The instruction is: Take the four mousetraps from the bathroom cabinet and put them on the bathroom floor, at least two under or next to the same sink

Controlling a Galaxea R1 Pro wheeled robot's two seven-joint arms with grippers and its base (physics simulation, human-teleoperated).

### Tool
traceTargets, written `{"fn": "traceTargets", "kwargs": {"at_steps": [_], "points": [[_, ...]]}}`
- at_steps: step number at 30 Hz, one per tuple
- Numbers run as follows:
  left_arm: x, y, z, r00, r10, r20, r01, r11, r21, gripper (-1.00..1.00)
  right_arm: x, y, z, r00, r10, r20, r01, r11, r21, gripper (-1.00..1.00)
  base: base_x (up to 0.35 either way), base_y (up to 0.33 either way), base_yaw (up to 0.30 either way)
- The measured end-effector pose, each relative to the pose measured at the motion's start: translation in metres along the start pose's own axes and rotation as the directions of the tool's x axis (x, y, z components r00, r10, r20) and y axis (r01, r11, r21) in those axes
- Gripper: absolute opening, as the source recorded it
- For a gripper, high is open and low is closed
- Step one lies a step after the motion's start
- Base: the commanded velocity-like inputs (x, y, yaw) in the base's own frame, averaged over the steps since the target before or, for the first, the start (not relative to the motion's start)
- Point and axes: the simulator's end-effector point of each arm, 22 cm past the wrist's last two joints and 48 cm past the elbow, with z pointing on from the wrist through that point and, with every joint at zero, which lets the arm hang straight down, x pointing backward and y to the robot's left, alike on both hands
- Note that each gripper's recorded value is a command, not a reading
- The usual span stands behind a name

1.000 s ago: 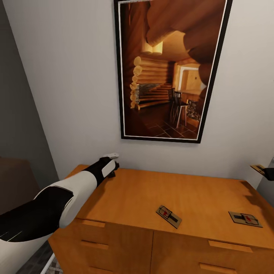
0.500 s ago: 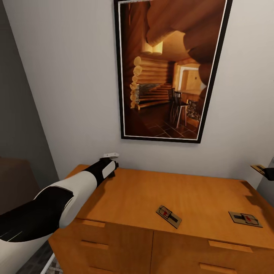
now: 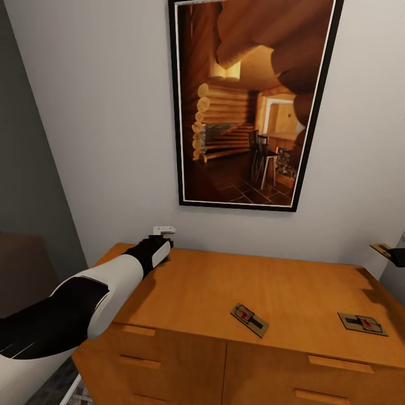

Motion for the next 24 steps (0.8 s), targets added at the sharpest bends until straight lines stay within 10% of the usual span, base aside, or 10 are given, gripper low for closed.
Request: {"fn": "traceTargets", "kwargs": {"at_steps": [24], "points": [[0.000, -0.021, -0.001, 1.000, 0.013, 0.001, -0.013, 0.995, 0.094, 1.00, 0.000, -0.001, 0.000, 1.000, 0.000, 0.000, 0.000, 1.000, 0.002, -1.00, 0.000, 0.000, 0.000]]}}
